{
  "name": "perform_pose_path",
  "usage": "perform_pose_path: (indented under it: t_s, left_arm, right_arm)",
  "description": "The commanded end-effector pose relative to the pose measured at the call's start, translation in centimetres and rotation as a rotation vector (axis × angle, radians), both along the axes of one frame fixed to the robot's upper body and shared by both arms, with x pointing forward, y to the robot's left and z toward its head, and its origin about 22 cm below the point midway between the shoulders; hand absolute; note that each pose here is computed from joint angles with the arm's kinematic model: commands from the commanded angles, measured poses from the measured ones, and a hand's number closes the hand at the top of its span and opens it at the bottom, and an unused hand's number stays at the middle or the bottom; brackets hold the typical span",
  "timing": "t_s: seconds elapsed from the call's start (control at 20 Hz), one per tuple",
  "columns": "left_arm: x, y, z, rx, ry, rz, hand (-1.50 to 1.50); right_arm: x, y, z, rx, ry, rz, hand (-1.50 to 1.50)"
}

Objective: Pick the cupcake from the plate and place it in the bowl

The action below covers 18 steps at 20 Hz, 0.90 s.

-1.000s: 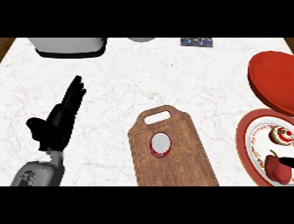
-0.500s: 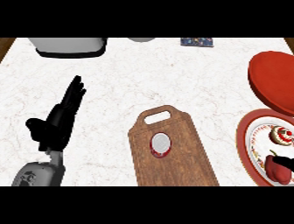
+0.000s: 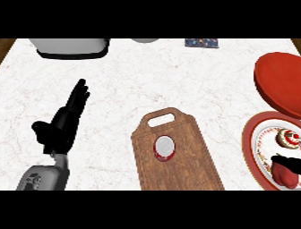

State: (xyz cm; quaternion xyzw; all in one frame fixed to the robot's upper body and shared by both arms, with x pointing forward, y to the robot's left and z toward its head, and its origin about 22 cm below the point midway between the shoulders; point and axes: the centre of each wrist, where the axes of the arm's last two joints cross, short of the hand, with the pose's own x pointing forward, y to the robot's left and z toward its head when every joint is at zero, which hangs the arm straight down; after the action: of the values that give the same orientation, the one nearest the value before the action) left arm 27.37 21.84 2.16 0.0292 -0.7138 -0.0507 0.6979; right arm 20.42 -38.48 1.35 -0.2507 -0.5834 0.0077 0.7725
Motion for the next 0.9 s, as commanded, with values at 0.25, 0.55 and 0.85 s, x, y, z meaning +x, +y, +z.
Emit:
perform_pose_path:
  t_s: [0.25,0.55,0.85]
  left_arm:
    - [-0.5,-0.7,-0.2,0.000,0.007,0.002,0.00]
    - [-1.4,-1.1,0.9,0.001,-0.013,0.000,0.00]
    - [-0.8,0.0,2.5,-0.014,-0.002,-0.024,0.00]
  right_arm:
    - [1.6,-0.6,-3.5,-0.143,0.128,-0.023,-1.50]
    - [2.4,0.1,-4.7,-0.108,0.129,0.032,-1.50]
    - [2.7,1.7,-4.1,-0.279,0.129,0.226,1.50]
